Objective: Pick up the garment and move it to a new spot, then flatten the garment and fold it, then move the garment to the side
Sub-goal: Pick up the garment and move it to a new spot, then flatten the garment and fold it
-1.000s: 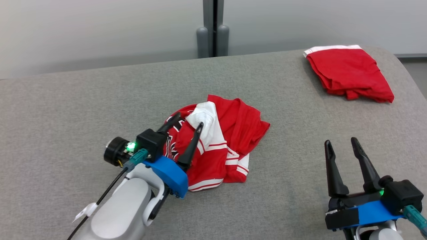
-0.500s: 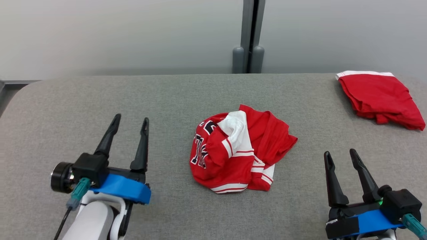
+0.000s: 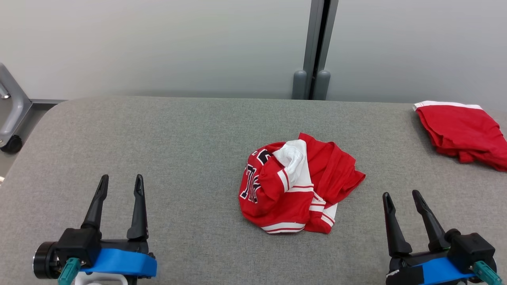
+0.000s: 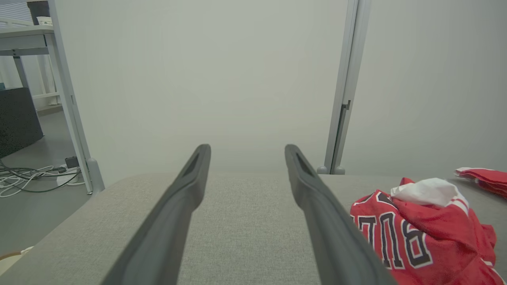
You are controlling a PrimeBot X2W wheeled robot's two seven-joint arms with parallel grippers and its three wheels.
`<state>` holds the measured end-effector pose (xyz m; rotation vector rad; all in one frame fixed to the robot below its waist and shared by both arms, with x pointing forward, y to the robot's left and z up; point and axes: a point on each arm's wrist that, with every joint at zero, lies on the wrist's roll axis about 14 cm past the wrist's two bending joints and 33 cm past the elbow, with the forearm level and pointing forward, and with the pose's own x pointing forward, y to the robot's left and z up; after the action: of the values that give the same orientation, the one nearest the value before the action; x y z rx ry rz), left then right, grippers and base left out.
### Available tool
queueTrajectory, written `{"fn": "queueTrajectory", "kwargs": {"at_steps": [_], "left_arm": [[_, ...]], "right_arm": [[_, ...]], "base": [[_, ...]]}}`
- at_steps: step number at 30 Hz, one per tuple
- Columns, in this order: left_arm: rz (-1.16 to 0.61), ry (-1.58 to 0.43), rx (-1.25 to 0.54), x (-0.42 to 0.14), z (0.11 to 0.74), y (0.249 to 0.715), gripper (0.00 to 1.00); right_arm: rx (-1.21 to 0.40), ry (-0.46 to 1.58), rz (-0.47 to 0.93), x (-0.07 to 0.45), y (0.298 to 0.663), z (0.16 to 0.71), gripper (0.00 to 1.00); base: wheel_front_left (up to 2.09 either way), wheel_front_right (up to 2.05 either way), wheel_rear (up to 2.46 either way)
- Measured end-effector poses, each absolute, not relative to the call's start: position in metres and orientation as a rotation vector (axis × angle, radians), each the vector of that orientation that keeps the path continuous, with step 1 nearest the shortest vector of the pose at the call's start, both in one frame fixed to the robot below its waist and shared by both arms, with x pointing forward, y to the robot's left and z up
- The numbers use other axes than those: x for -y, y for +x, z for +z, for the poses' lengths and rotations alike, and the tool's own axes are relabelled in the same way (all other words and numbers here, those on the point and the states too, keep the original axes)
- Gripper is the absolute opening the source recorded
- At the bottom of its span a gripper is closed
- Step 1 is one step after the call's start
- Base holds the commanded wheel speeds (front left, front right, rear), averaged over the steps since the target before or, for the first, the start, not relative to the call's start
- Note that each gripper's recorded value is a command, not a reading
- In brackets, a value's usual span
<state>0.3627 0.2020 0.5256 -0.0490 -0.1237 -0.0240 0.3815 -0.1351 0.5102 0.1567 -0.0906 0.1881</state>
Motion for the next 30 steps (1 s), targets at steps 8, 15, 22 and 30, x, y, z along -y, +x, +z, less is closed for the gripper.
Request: {"fn": "queueTrajectory", "kwargs": {"at_steps": [8, 15, 22, 30], "left_arm": [[-0.043, -0.054, 0.076, -0.195, 0.508, 0.358, 1.0], [-0.058, -0.049, 0.055, -0.191, 0.5, 0.361, 1.0], [-0.06, -0.047, 0.034, -0.191, 0.493, 0.361, 1.0], [-0.058, -0.038, 0.03, -0.191, 0.492, 0.362, 1.0]], "right_arm": [[0.046, 0.158, 0.162, 0.143, 0.373, 0.495, 1.0], [0.026, 0.16, 0.138, 0.151, 0.367, 0.489, 1.0], [0.021, 0.16, 0.131, 0.153, 0.366, 0.487, 1.0], [0.012, 0.164, 0.13, 0.153, 0.365, 0.484, 1.0]], "base": [[0.0, 0.0, 0.0], [0.0, 0.0, 0.0], [0.0, 0.0, 0.0], [0.0, 0.0, 0.0]]}}
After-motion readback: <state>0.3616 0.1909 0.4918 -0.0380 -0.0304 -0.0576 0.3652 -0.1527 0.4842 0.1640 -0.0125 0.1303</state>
